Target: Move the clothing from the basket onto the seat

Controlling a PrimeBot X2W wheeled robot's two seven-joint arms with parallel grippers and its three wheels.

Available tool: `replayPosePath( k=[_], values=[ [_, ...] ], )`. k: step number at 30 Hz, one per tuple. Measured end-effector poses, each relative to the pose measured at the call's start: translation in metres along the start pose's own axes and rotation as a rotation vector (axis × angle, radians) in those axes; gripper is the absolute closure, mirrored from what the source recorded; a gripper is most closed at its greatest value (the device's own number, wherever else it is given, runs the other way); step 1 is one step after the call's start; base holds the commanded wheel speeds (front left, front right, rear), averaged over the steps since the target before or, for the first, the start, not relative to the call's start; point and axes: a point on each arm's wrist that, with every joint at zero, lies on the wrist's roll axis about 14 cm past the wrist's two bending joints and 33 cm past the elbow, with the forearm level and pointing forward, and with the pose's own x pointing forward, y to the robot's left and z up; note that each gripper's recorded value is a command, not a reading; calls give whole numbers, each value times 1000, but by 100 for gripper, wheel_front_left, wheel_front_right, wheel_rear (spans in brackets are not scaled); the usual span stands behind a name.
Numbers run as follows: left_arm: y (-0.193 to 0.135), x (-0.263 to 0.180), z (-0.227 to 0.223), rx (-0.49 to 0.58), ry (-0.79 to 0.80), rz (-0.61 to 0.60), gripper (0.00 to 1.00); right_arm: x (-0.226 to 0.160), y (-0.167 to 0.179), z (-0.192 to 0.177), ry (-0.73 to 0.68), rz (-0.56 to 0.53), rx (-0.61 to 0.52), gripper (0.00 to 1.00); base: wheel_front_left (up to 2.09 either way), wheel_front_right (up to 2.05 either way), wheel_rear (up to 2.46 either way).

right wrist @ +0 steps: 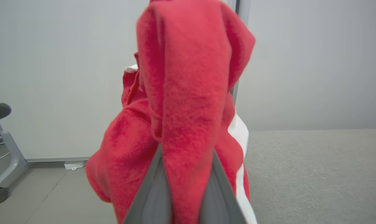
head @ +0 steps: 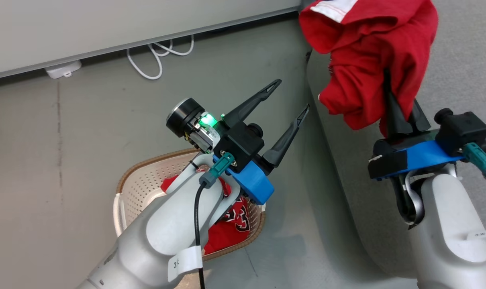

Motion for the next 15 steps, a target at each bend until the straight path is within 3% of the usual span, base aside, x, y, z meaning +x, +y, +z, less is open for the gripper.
replayPosePath(
  k=[8,15],
  values=[
    [-44,23,-17,-44,2,-149,0,-36,-72,-5,29,-203,-43,100,0,0,0],
    [-78,33,-28,-77,9,-254,0,-69,-115,-3,45,-336,-75,100,0,0,0]
  ],
)
